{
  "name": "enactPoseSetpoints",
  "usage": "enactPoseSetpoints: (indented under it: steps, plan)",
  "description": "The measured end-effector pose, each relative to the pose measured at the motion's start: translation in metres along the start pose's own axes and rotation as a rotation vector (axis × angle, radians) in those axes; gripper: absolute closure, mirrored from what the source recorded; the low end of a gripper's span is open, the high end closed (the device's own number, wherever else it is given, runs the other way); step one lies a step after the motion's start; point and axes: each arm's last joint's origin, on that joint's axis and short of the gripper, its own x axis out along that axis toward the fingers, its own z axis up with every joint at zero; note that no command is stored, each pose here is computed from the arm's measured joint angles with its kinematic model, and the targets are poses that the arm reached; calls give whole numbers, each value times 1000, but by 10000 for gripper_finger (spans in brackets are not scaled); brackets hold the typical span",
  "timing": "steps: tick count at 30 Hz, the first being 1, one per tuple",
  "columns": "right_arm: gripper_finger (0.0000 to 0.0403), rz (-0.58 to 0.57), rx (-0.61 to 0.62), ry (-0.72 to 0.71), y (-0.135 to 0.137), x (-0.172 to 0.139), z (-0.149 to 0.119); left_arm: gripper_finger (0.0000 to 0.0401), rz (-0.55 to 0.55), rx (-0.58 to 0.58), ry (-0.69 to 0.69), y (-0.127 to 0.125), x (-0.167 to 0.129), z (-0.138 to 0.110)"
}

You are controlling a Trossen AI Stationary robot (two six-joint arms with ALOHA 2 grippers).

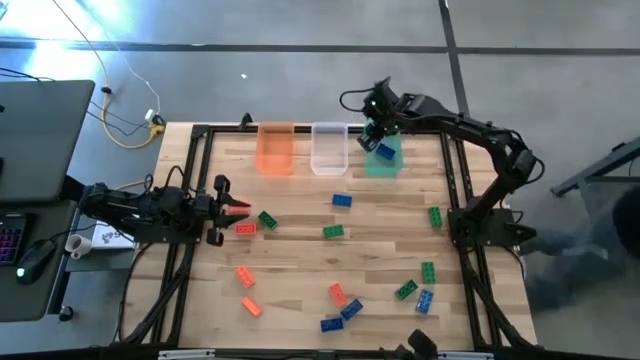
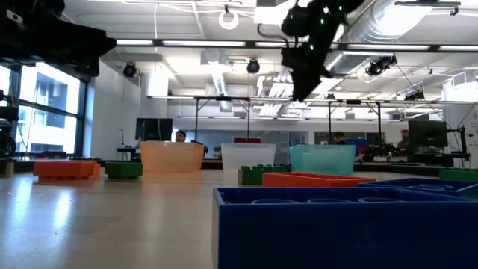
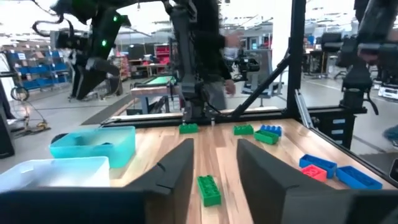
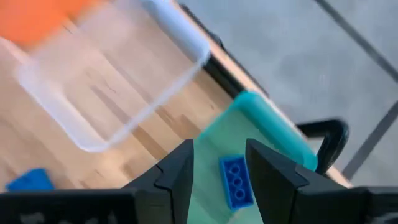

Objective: Sort & place blocks by color
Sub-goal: Put the green game piece into the orange bin

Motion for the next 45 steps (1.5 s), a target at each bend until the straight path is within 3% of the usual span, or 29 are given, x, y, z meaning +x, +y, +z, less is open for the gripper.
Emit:
enactPoseSetpoints:
  steps: [8,13,19,22,31,45]
  plan:
    - [267,42,-45,-164,12,-56,32,220,10,107,-111,1,-1,14]
    - [267,59,-45,-246,14,-85,44,190,20,254,-169,2,-3,29]
    - [267,82,-45,-318,13,-106,53,175,32,360,-175,4,1,53]
    - [267,85,-44,-328,13,-109,54,175,19,397,-75,5,8,64]
    - [267,104,-47,-326,13,-109,54,176,18,426,406,8,45,78]
    - [267,154,-55,-325,19,-110,53,176,-62,425,872,16,87,73]
